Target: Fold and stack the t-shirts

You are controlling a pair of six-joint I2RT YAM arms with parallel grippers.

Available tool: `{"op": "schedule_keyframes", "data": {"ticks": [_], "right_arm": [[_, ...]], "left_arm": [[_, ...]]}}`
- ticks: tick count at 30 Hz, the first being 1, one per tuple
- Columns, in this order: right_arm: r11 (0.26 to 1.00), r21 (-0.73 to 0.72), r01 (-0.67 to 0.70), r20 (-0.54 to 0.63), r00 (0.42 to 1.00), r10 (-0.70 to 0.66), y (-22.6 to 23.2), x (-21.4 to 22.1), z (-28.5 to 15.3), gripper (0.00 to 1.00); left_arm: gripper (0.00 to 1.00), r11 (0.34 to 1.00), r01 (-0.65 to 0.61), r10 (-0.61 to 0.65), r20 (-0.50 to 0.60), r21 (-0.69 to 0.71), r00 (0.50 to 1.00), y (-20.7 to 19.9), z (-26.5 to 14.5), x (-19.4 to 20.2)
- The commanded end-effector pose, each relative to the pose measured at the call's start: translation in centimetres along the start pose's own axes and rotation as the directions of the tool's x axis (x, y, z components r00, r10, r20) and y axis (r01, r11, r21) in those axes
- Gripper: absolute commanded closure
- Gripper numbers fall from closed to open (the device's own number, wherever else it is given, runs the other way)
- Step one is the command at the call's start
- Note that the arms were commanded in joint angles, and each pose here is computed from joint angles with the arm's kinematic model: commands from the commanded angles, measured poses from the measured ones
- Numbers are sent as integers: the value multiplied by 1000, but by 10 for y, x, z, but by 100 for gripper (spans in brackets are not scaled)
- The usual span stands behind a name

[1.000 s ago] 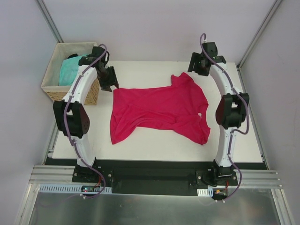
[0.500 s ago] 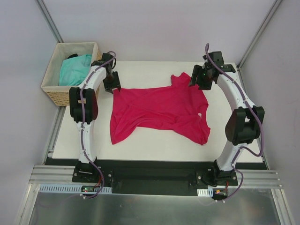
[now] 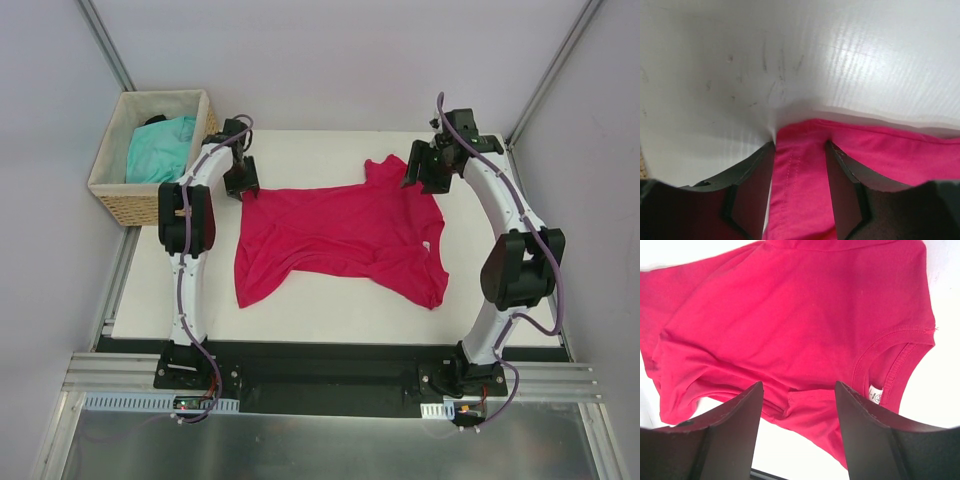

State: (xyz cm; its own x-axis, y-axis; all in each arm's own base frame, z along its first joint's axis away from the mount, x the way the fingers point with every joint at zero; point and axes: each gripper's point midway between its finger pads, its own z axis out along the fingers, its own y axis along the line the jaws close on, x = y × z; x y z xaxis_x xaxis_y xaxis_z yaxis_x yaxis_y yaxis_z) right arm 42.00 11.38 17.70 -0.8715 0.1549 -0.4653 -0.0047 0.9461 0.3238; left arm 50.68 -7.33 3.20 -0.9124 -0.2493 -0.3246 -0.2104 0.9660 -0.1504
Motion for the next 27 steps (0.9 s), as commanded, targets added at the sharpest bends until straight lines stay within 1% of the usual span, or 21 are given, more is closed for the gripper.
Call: {"op": "schedule_keyframes", "data": {"ticks": [1,3,5,6,7,8,9,13,14,16,17,18,19,21,24,27], "right_arm": [[998,-43,41,91,995,-37,20,-21,-41,38],[998,-46,40,90,995,-36,20,-22,-40,38],[998,-47,39,93,995,-35,21,-24,-40,38],[998,-51,41,86,996,-37,22,-24,-38,39],[998,-53,37,83,996,-32,22,-24,-40,40],[997,-60,41,87,996,-36,24,-27,-41,40],[997,-60,40,69,997,-35,25,-24,-40,41],[995,-72,67,52,997,-64,28,-22,-46,44],[995,-72,69,52,997,-65,28,-21,-48,44],[995,-72,69,44,997,-66,28,-18,-52,44],[995,-70,70,39,997,-67,27,-16,-52,44],[995,-70,70,31,997,-68,28,-14,-53,44],[995,-71,71,27,997,-69,28,-14,-54,44],[996,-61,71,14,997,-71,27,-11,-55,45],[995,-50,87,9,996,-86,28,-12,-61,45],[994,-42,104,10,995,-103,29,-13,-65,46]], "left_arm": [[55,998,-7,9,29,-61,1000,14,1,-10],[56,998,-7,9,28,-61,1000,15,3,-11],[61,999,-2,3,27,-51,1000,16,4,-13],[69,999,-2,3,28,-47,1000,15,4,-14],[84,999,1,0,26,-47,1000,16,5,-14],[93,999,4,-3,33,-43,999,14,4,-16],[100,999,7,-6,34,-40,999,14,3,-17],[100,998,29,-26,51,-49,998,16,11,-26],[100,999,32,-29,82,-35,996,11,8,-38],[100,999,37,-34,94,-25,995,10,15,-46],[100,999,43,-43,131,0,990,5,10,-61],[100,998,57,-57,145,6,988,6,10,-67],[100,996,71,-77,126,54,989,2,17,-67],[100,990,98,-112,140,103,984,-3,18,-77],[100,986,126,-141,134,111,981,-3,24,-78],[100,983,128,-144,130,129,981,-6,26,-77]]}}
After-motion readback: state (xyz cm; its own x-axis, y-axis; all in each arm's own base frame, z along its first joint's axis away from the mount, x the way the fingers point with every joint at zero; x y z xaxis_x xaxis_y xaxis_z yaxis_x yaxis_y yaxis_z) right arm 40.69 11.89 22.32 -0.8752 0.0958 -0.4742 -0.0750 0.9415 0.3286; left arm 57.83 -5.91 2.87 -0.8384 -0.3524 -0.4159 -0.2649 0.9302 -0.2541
